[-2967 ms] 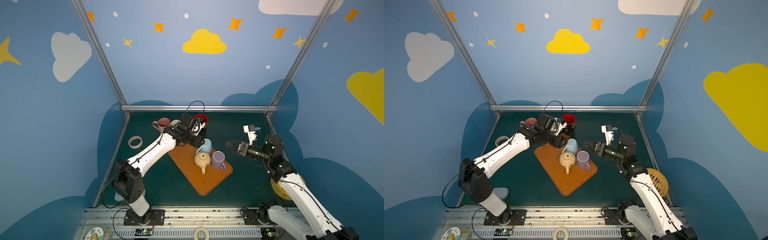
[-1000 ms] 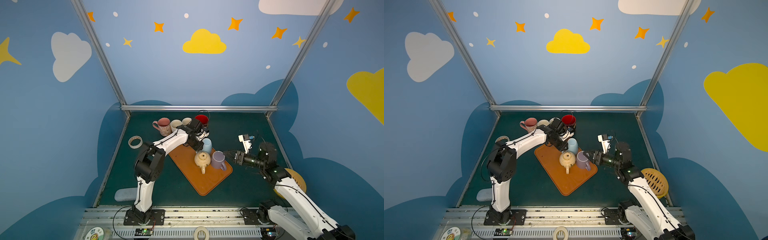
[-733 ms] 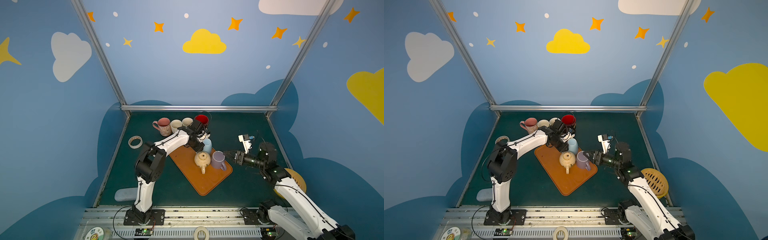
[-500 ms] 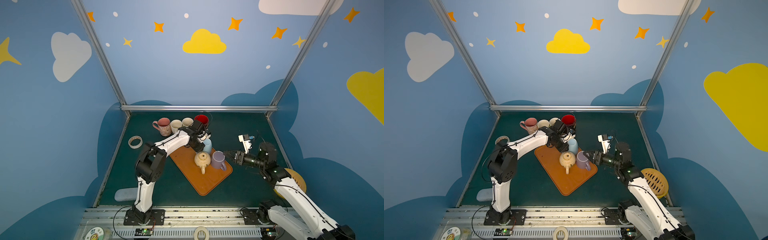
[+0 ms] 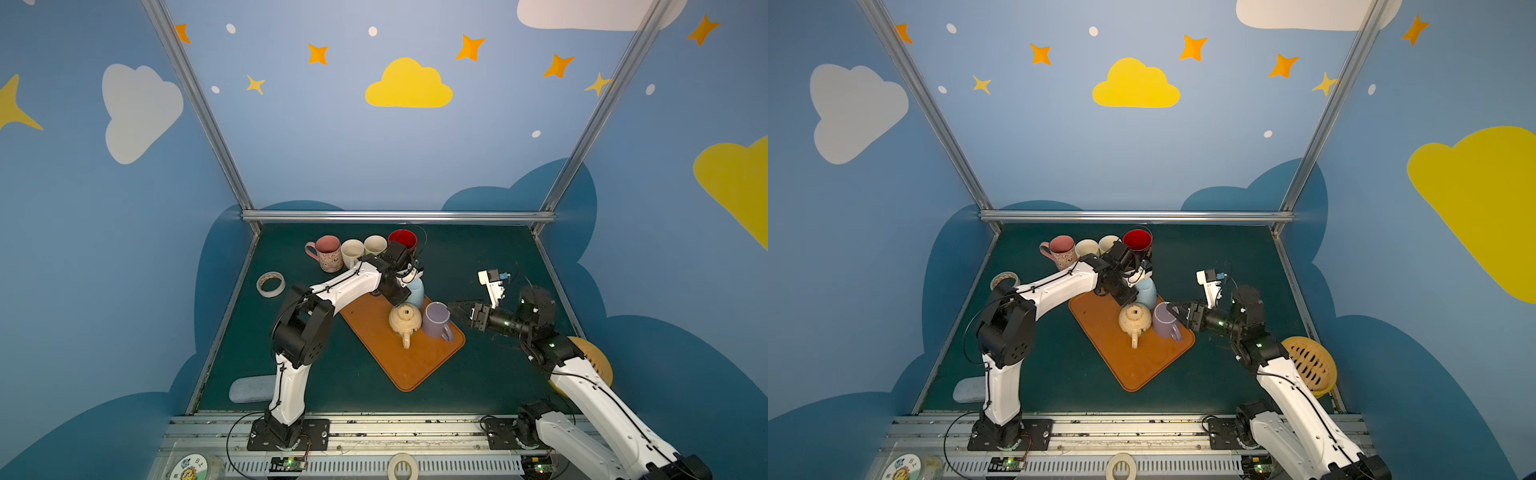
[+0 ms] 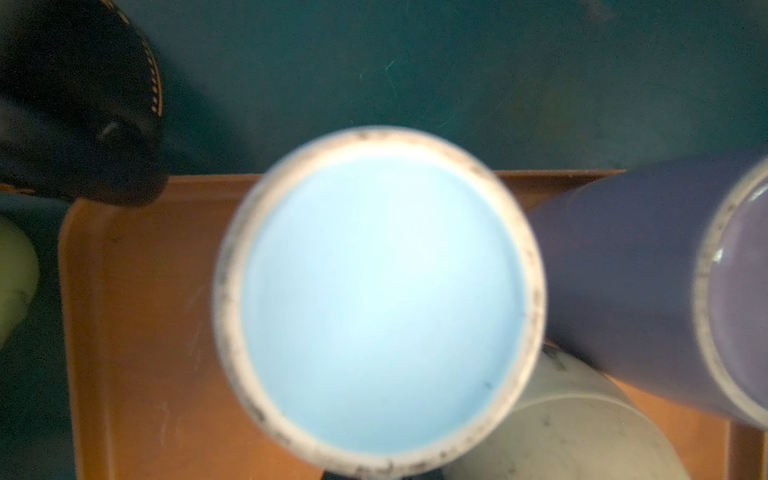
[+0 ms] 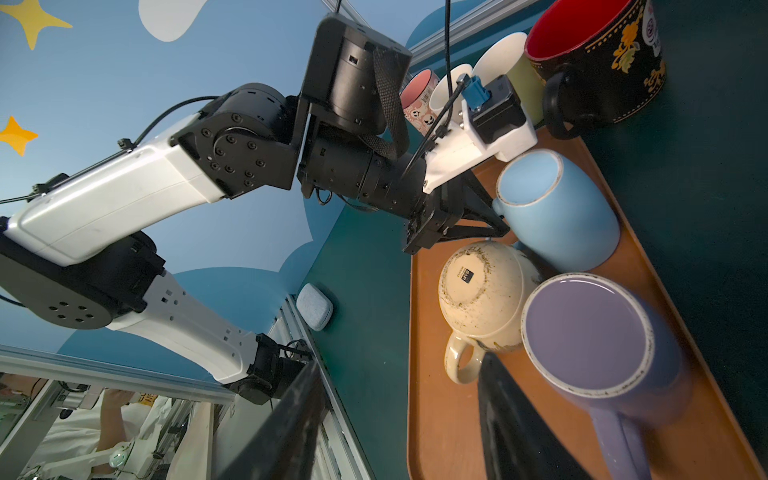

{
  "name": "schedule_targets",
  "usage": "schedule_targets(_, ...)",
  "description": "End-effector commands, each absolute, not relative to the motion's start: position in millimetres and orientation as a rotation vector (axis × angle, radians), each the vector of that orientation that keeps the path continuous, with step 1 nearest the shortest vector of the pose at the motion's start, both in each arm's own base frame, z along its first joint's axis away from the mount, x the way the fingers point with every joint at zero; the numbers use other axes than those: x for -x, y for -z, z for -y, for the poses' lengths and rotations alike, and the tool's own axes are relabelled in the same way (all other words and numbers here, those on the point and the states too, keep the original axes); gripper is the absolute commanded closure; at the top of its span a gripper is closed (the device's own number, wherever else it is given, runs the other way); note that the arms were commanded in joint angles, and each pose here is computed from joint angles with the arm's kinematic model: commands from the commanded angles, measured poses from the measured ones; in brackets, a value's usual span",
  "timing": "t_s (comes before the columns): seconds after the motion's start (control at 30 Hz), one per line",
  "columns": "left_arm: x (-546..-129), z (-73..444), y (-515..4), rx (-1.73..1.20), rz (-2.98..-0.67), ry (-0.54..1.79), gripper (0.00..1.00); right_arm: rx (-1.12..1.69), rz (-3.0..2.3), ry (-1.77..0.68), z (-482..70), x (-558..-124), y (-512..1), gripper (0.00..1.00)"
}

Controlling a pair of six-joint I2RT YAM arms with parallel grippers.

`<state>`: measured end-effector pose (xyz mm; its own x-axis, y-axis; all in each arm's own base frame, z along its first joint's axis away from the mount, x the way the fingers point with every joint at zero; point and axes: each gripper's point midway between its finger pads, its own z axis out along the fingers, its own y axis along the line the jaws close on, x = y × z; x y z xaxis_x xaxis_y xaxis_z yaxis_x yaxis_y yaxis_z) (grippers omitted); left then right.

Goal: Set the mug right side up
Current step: 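Lower the left gripper and close it on the light blue mug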

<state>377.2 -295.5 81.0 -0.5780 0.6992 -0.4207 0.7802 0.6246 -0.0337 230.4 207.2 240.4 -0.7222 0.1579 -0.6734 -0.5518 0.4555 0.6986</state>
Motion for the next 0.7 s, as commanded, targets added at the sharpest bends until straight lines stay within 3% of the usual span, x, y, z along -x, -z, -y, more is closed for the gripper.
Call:
schedule_targets(0.0, -373.0, 295.1, -71.1, -1.197, -2.493, 0.294, 0.93, 0.349, -1.989, -1.299, -206.9, -228.0, -242.9, 0.45)
schedule_targets(0.67, -367.0, 294.3, -139.2, -1.052, -2.389, 0.353, 0.96, 0.344, -1.968, -1.289, -203.1, -221.8, -252.3, 0.46)
